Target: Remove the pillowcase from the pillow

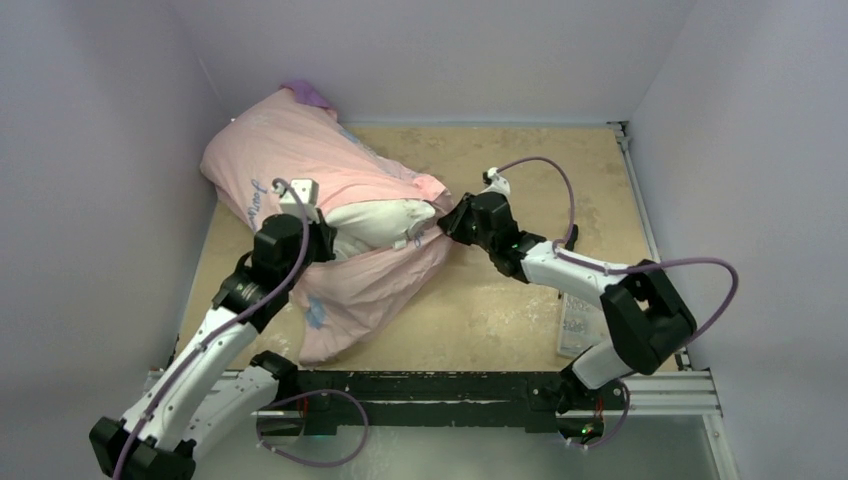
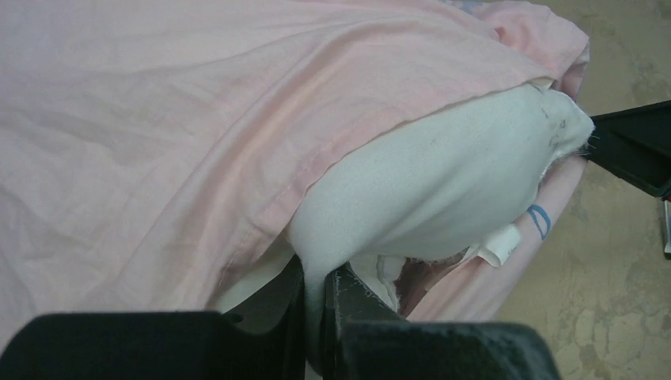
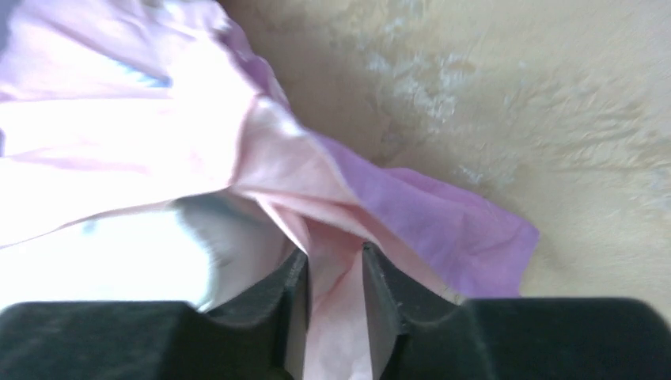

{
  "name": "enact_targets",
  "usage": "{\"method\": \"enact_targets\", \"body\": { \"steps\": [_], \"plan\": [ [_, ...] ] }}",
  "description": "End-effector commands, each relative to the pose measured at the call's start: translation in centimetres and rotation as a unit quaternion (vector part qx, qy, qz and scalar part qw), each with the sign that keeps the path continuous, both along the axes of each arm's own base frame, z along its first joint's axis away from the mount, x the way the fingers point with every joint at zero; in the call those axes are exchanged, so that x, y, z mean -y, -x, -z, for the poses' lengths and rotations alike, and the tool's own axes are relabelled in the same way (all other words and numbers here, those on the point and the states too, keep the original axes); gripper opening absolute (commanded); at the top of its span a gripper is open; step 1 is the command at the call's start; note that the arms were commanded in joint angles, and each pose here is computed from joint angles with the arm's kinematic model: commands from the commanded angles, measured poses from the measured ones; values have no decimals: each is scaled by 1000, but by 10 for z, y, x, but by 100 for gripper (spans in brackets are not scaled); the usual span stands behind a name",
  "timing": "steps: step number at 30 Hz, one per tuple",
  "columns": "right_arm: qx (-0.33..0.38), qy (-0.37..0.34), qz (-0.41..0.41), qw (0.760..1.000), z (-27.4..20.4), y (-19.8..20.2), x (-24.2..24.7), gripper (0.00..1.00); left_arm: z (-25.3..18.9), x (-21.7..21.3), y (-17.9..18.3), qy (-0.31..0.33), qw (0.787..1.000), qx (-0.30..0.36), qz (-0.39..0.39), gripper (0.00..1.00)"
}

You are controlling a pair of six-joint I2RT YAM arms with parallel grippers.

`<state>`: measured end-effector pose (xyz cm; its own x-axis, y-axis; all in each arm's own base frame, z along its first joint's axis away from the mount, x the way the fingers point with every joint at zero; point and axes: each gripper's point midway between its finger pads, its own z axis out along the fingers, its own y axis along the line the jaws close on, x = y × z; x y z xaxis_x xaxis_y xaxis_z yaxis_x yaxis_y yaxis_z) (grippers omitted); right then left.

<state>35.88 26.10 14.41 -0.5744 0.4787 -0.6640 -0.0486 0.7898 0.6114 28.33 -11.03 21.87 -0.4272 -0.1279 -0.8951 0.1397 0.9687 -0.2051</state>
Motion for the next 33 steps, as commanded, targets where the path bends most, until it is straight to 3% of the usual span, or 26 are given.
{"method": "enact_targets", "body": {
  "steps": [1,6,9,14,17,21,24,28,33],
  "plan": [
    [57,42,57,996,-41,-6,41,39,-58,24,-42,39,997,60,20,0],
    [112,26,40,993,-88,15,36,53,-50,52,-74,43,998,18,49,0],
    [163,13,-15,986,-120,39,12,63,-43,64,-87,42,997,1,63,0],
    [232,-6,-121,965,-147,75,-34,81,-23,68,-84,32,996,-21,84,0],
    [264,-4,-169,950,-150,89,-55,82,-18,64,-78,18,996,-19,88,0],
    [337,3,-207,919,-166,107,-68,84,-17,52,-74,-6,997,-12,76,0],
    [397,18,-232,888,-179,117,-69,98,-16,43,-72,-18,998,-9,59,0],
    [469,57,-272,838,-182,126,-76,99,-18,39,-69,-22,998,-4,54,0],
    [487,124,-307,808,-161,108,-104,99,-17,39,-68,-22,998,-4,55,0]
  ]
}}
